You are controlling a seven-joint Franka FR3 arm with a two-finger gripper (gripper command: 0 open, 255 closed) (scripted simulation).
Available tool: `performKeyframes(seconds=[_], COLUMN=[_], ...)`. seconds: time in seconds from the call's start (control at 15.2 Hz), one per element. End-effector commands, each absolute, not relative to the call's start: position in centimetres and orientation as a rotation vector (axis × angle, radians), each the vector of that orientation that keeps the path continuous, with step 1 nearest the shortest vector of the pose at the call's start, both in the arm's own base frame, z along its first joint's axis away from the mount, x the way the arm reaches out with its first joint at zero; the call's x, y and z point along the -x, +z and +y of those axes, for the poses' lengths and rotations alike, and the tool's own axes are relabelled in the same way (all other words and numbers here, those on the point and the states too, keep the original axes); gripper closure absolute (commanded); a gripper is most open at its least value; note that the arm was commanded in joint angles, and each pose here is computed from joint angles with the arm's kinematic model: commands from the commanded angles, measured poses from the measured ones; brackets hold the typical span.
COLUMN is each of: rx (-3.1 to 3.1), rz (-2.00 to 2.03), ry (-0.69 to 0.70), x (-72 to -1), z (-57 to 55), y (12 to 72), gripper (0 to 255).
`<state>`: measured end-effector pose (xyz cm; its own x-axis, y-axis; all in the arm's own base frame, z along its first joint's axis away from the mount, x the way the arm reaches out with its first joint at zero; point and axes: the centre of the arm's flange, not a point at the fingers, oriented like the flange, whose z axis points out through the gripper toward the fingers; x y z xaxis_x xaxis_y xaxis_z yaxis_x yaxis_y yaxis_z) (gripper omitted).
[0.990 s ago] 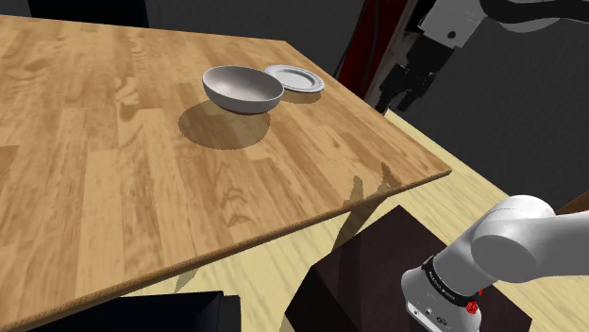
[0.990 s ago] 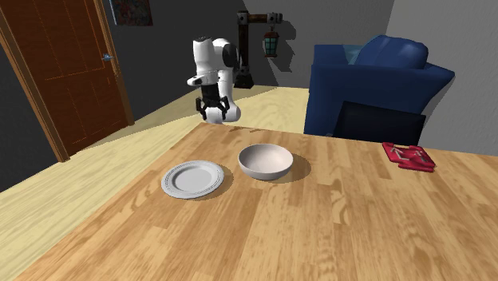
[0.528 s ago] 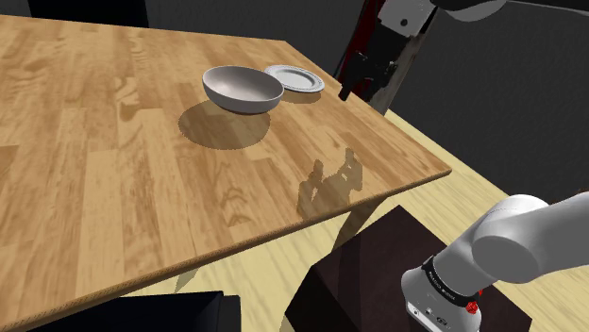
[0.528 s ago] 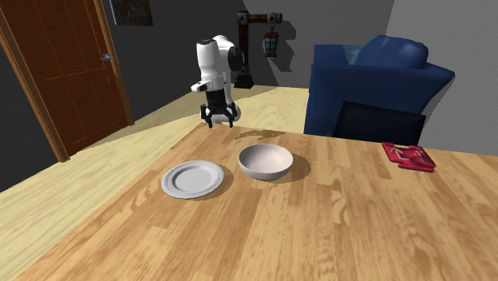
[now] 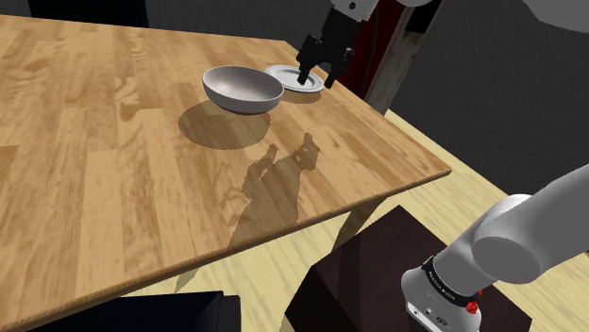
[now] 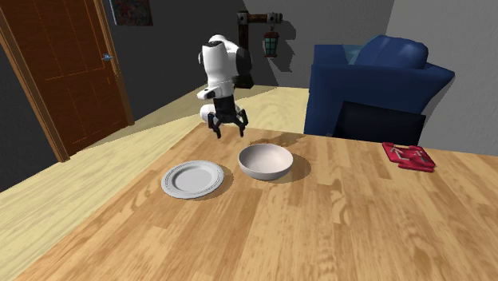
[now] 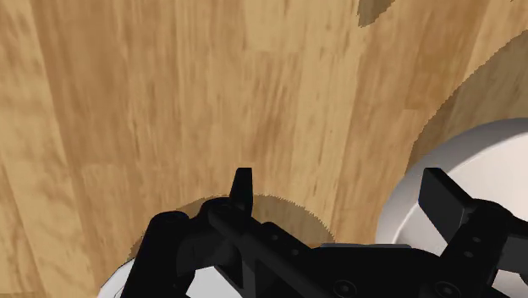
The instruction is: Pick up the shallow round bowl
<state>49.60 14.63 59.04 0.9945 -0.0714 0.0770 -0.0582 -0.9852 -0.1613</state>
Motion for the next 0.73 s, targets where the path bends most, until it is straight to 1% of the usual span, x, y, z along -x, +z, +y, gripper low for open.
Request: performKeyframes(seconds=[0.0, 0.33, 0.66], rx=[2.969, 2.95, 2.948], rz=[0.094, 0.083, 0.082], ry=[-0.125, -0.129, -0.13], x=[-52.0, -57.4, -57.8], z=[15.9, 19.2, 19.4], y=[58.9, 58.9, 56.8], gripper=[0, 0, 0])
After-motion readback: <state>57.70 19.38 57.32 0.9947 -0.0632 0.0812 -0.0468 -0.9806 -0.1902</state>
